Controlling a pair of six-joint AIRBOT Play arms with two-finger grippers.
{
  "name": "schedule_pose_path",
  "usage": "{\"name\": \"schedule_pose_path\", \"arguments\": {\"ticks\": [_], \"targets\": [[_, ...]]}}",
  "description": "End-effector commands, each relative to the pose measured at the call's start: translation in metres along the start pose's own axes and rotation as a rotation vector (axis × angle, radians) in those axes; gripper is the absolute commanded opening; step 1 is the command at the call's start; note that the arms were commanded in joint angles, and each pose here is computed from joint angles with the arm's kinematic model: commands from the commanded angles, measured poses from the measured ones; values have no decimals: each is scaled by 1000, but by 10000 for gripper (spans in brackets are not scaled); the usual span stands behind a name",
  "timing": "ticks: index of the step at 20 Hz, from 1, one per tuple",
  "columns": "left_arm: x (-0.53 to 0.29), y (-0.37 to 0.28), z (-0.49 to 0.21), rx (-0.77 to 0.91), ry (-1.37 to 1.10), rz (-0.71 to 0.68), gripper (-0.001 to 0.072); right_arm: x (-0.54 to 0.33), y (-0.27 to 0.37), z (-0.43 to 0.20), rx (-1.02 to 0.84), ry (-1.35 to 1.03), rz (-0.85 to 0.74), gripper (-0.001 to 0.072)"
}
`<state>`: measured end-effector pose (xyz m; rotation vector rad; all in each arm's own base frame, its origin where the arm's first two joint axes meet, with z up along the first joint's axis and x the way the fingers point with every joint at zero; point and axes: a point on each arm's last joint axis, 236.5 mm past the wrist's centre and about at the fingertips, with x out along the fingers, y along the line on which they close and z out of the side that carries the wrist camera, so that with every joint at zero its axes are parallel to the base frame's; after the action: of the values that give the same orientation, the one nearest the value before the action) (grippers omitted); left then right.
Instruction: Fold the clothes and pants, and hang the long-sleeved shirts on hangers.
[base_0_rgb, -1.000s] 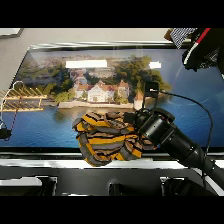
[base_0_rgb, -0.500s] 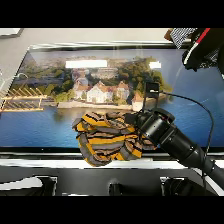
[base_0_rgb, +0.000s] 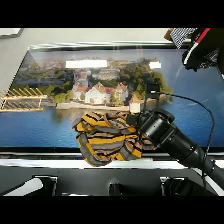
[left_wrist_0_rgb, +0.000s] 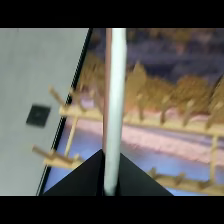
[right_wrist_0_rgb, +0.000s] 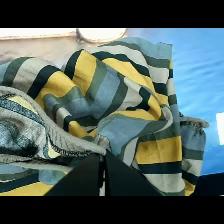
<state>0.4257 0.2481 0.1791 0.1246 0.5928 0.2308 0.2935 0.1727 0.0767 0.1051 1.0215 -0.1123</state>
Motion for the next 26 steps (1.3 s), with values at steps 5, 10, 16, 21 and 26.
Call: {"name": "schedule_pose_path", "arguments": {"ticks": [5,10,16,21,26], "targets": [[-59,-175,-30,76,-53,-377,32,0,-2,3,-7,-12,-9,31],[-152,-302,-129,334,45,-796,33,0,-4,7,-13,-31,-20,31],[-236,-361,-172,544,37,-1069,33,0,-6,8,-15,-35,-27,31],[-255,-362,-180,569,47,-1095,33,0,-14,8,-10,-34,-60,31],[-277,-355,-208,630,143,-1151,33,-1,-26,7,7,-31,-113,31]]}}
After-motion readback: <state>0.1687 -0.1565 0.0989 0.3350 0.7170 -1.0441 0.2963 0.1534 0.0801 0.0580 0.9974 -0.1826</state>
